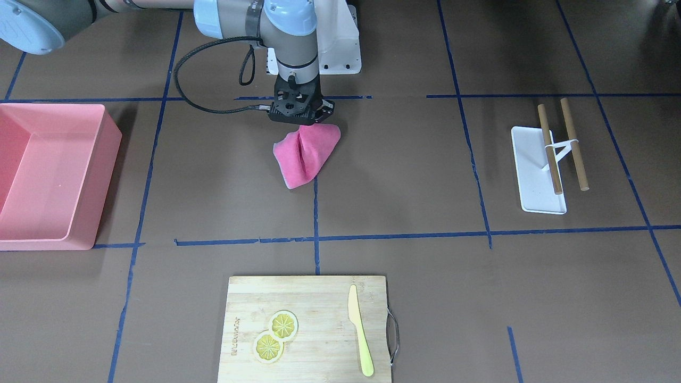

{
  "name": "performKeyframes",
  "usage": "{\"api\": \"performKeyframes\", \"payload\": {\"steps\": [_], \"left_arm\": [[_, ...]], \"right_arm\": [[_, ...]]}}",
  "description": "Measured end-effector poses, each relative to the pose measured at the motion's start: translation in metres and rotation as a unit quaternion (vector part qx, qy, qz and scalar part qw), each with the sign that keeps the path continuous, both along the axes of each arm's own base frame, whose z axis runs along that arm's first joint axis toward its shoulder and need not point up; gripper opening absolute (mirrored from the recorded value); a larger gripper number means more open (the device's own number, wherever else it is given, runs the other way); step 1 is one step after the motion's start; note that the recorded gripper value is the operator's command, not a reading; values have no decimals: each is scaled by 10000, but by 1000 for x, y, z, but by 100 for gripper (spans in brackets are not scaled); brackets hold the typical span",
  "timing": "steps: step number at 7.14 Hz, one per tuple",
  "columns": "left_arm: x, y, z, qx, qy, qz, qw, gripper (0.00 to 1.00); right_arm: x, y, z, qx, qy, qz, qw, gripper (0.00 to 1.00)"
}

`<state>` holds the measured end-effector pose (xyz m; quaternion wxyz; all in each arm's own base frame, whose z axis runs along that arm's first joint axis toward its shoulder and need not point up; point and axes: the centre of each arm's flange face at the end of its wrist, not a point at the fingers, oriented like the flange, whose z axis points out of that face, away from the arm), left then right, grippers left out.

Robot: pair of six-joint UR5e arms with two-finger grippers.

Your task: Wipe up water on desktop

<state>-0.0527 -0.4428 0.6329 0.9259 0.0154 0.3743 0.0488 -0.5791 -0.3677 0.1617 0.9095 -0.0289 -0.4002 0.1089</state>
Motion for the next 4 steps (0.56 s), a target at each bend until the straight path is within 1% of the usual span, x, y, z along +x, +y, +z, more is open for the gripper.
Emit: {"api": "performKeyframes", "payload": {"steps": [1, 2, 3, 4], "left_arm": [[0, 0, 2, -18, 0, 0, 10000, 100], [0, 1, 4, -40, 0, 0, 10000, 100], [0, 3, 5, -59, -1, -1, 10000, 100], [0, 4, 6, -75, -1, -1, 10000, 100]], "right_arm": [[11, 1, 22, 70, 40, -61, 9999, 0], [35, 5, 52, 255, 122, -239, 9993, 0], [71, 10, 86, 516, 228, -486, 9972, 0], [114, 12, 122, 775, 379, -729, 9936, 0]]}}
